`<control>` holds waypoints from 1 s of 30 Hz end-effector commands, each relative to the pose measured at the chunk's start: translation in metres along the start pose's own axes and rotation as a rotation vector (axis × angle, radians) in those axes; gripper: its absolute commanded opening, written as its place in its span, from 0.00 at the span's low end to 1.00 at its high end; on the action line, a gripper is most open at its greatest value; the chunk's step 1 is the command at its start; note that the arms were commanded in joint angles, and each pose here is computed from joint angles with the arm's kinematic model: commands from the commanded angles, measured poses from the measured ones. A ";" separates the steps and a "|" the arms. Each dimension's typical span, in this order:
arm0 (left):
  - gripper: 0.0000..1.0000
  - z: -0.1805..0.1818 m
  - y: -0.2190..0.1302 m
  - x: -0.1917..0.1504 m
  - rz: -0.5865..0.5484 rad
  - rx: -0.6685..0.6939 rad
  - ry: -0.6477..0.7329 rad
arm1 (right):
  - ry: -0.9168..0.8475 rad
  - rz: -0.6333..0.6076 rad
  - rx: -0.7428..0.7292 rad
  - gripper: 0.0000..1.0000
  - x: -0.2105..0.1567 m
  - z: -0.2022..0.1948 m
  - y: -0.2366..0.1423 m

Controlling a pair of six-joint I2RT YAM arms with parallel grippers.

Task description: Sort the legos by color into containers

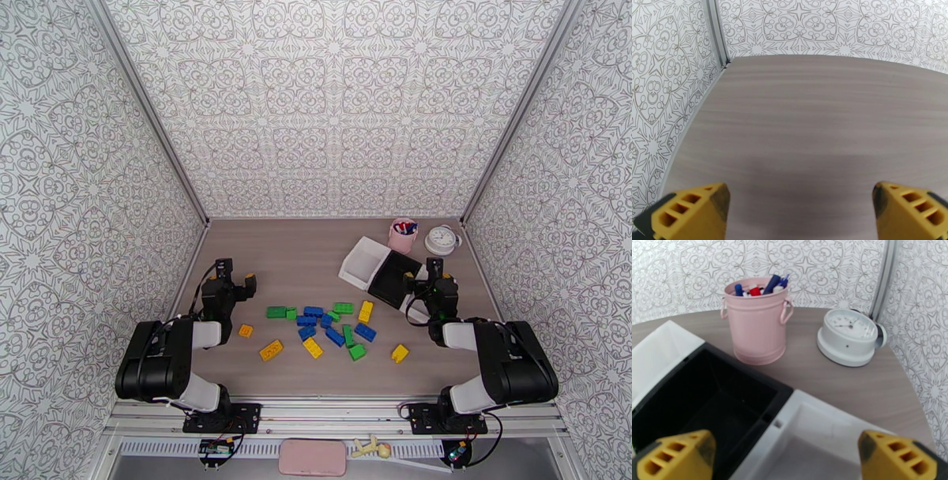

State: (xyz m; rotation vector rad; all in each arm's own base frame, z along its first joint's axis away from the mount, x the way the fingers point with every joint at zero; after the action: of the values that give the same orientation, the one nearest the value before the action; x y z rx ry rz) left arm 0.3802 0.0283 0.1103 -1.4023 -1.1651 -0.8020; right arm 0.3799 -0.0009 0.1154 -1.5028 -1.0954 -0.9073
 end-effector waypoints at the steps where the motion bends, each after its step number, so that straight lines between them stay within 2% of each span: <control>1: 1.00 -0.001 0.002 0.003 -0.005 0.007 0.002 | 0.005 -0.013 -0.006 1.00 0.005 -0.002 0.002; 11: 1.00 -0.001 0.001 0.005 -0.009 0.004 -0.003 | 0.003 -0.017 -0.010 1.00 0.005 -0.003 0.001; 17: 1.00 -0.016 -0.013 0.022 -0.034 0.006 0.060 | 0.010 -0.028 -0.030 1.00 0.021 -0.009 -0.012; 25: 1.00 -0.076 -0.040 0.040 -0.018 -0.148 0.211 | 0.120 0.023 -0.050 1.00 0.045 -0.020 -0.037; 30: 1.00 -0.137 -0.061 0.038 0.009 -0.349 0.300 | 0.319 0.147 -0.195 1.00 0.040 -0.044 -0.061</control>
State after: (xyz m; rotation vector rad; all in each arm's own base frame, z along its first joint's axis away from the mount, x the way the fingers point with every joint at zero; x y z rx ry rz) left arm 0.3601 -0.0753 0.1904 -1.4507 -0.9569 -1.1487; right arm 0.3507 -0.0152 0.1923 -1.4602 -0.9371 -1.0827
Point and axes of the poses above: each hand's point on the last joint's axis, 136 mm out from that joint toward the fingers, its own y axis out along the fingers, its own z axis along the line the jaws close on, x = y × z, the point moved 2 cm from there along -y, back along the fingers, and after that the axes turned 11 degrees about -y, right-handed, at the moved point
